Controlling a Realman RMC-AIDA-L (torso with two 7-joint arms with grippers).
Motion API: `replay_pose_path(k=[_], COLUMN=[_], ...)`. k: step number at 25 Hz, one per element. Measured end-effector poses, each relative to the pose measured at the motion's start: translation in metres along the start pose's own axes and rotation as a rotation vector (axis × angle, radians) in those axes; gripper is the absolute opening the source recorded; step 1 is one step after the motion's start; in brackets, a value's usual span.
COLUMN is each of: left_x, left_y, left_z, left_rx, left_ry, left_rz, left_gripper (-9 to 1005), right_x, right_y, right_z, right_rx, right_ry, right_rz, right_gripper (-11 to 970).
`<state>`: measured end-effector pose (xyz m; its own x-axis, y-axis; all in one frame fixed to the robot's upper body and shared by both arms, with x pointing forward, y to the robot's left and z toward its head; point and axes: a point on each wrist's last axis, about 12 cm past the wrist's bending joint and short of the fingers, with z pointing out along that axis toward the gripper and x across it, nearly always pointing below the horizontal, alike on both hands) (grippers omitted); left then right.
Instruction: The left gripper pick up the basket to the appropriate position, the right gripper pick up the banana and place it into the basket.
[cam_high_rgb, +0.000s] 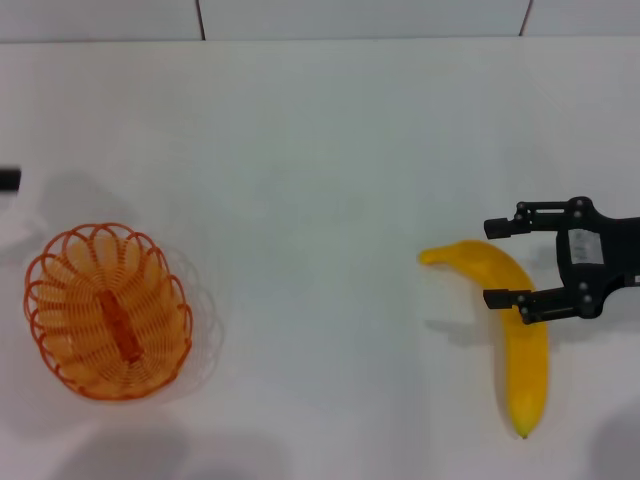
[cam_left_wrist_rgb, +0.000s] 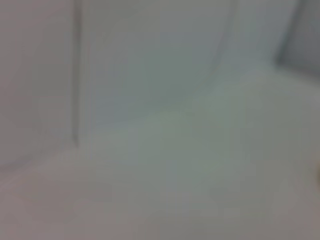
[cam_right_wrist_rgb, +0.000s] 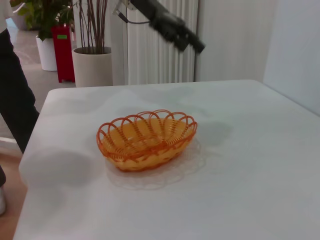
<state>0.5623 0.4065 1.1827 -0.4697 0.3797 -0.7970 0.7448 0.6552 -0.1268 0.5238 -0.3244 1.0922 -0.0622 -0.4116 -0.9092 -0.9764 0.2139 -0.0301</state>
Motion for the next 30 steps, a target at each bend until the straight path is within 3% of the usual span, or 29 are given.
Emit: replay_pose_path(k=[4,8,15,20,30], left_x=[-0.004,-0.006,-0.014,-0.016,-0.016], left_y=[-0.005,-0.009,-0.012,-0.020,-0.023], left_z=[0.011,0.019,0.050,0.075,0.092], left_rx=[0.001,0.003,-0.020,0.021,0.059], left_ry=[0.215,0.269,0.305,0.356,0.386], left_rz=[0.120,0.157,0.213,0.237,0.216], left_gripper=[880,880,881,881,880], right_x=[-0.002,-0.003,-0.003,-0.003,-0.003], right_y=[-0.002,-0.002,-0.003,-0.003,-0.003], right_z=[0.001,0.001,0.001,0.001,0.001], right_rx=[-0.004,-0.003,-0.002,-0.001,-0.002], right_ry=[0.000,-0.001,-0.003,-0.003,-0.003], right_rz=[-0.007,-0.007,-0.008,-0.007,-0.008], right_gripper=[795,795,794,794,794])
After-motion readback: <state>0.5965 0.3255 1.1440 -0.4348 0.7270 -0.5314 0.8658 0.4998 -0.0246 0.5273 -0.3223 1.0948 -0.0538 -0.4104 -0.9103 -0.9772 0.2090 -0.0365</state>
